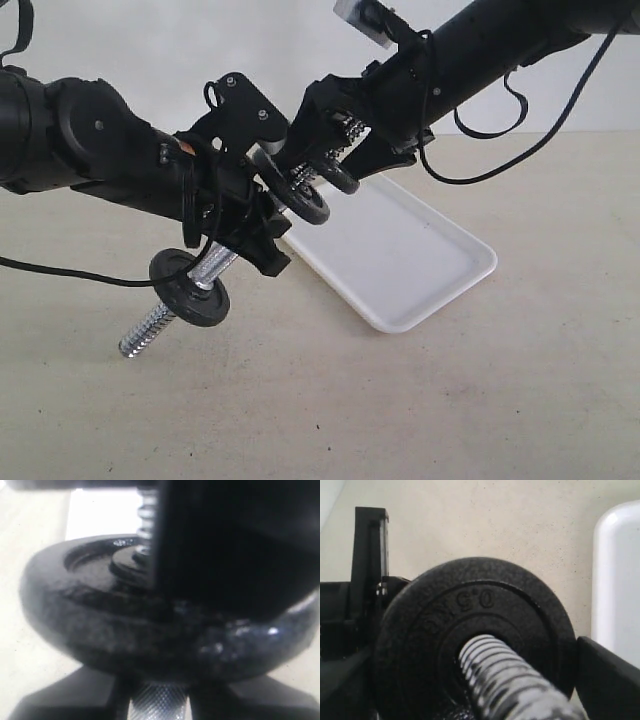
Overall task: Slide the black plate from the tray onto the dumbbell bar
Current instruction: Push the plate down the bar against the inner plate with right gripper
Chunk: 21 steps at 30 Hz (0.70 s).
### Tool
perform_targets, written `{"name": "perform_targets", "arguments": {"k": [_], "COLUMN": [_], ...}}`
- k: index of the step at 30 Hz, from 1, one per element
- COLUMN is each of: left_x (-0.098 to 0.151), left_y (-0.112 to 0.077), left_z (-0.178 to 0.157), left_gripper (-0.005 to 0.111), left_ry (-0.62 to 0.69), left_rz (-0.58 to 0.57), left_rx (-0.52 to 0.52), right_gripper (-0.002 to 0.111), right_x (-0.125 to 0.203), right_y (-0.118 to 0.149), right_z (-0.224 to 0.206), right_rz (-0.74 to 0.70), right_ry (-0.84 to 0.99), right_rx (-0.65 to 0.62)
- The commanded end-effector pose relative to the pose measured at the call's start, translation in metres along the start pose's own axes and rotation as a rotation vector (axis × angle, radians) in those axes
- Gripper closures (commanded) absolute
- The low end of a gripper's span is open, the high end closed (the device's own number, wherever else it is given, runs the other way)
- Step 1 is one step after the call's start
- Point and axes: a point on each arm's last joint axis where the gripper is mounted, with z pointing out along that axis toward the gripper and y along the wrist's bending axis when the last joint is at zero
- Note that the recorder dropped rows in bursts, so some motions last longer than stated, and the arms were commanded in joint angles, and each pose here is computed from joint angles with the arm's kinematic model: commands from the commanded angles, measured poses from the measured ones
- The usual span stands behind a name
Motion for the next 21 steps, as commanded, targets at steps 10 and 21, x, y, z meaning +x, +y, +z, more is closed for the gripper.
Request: {"name": "perform_targets", "arguments": {"k": [10, 21], "left_x": [-0.027, -0.0262], "left_y": [0.0184, 0.0246], "left_z": [-0.0091, -0.0102], "left_gripper": [0.102, 0.102], "left_ry": [-0.211, -0.222], "left_rz": [-0.083, -0.09], "left_rx": [-0.19, -0.218], "right_gripper": [0.004, 0.003], "right_x": [-0.0075, -0.0082], "right_y": [0.0488, 0.0478], "right_z": [-0.0124, -0.0178], "right_rz": [-0.088, -0.057], "right_ry": [-0.037, -0.044], "right_rx": [-0.24, -0.232]}}
